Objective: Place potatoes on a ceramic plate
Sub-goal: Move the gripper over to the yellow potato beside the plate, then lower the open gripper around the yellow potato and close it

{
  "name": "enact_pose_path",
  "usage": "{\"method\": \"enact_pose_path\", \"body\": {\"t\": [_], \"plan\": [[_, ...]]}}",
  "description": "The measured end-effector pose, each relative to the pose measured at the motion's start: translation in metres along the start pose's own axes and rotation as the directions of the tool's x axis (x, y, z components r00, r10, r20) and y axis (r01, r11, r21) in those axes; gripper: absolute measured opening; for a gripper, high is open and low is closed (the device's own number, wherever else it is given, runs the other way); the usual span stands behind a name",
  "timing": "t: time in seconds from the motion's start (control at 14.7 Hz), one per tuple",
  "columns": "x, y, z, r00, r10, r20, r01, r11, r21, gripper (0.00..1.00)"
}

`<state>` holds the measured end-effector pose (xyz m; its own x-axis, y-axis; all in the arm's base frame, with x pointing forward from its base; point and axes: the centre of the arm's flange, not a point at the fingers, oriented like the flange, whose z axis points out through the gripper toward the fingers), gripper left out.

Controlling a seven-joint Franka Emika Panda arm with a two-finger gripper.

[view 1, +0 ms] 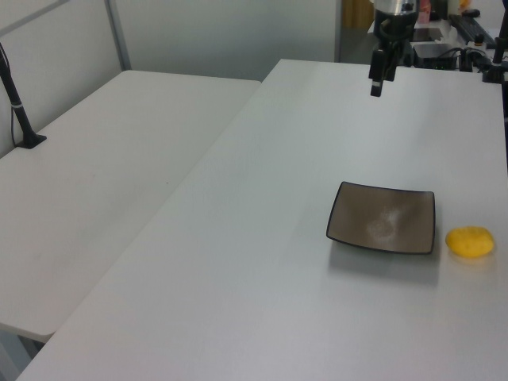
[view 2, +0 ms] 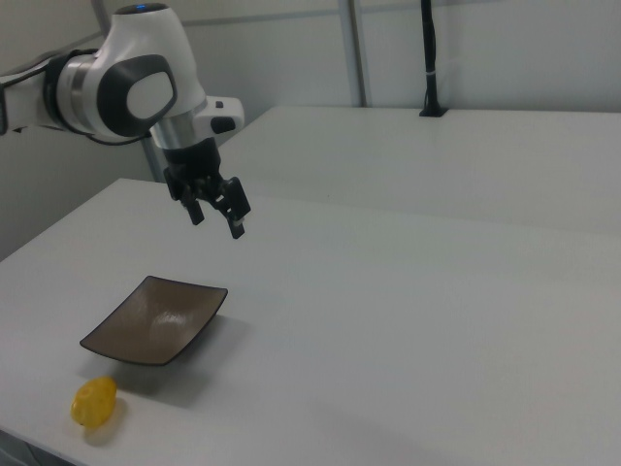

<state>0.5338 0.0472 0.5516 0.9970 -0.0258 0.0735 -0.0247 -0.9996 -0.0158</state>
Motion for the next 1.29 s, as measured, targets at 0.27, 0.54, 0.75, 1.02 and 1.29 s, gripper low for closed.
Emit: {"method": "enact_pose_path", "body": {"t": [0.27,0.54,0.75,1.02,1.29], "plan": [[-0.061,-0.007,0.013,0.998,-0.045,0.043,0.046,0.999,-0.006,1.00],[-0.117,-0.038,0.040,0.984,-0.146,0.099,0.147,0.989,-0.007,1.00],[-0.133,-0.066,0.054,0.962,-0.241,0.131,0.243,0.970,-0.001,1.00],[-0.159,-0.097,0.082,0.906,-0.377,0.192,0.382,0.924,0.014,1.00],[-0.171,-0.098,0.090,0.881,-0.397,0.256,0.404,0.914,0.027,1.00]]}}
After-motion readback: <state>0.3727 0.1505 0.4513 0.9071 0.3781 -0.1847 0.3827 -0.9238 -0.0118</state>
